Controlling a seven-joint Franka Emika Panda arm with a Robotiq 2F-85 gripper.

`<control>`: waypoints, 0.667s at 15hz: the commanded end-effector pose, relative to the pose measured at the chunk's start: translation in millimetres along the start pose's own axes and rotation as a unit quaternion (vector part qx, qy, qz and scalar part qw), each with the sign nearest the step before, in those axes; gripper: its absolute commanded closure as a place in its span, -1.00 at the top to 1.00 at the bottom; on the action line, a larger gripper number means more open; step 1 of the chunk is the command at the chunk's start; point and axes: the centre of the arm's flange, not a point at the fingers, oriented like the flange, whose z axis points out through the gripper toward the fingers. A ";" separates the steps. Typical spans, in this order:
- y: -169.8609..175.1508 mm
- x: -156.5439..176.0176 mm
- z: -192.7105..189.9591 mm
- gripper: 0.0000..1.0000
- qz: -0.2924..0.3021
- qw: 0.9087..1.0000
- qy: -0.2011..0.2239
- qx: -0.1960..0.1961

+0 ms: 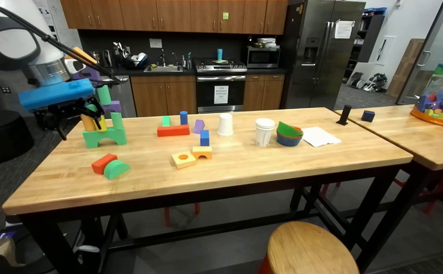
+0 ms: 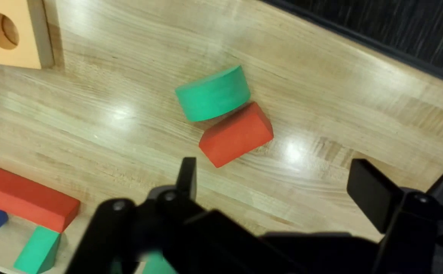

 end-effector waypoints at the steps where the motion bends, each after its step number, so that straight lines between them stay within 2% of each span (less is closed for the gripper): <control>1: 28.0 -8.3 -6.6 1.00 -0.099 0.995 0.007 0.016; 5: 39.4 -19.7 -9.7 1.00 -0.206 0.978 0.035 0.021; 9: 44.8 -14.9 -1.4 1.00 -0.315 0.948 0.033 0.025; 10: 34.6 -24.7 -2.9 1.00 -0.272 0.962 0.030 0.018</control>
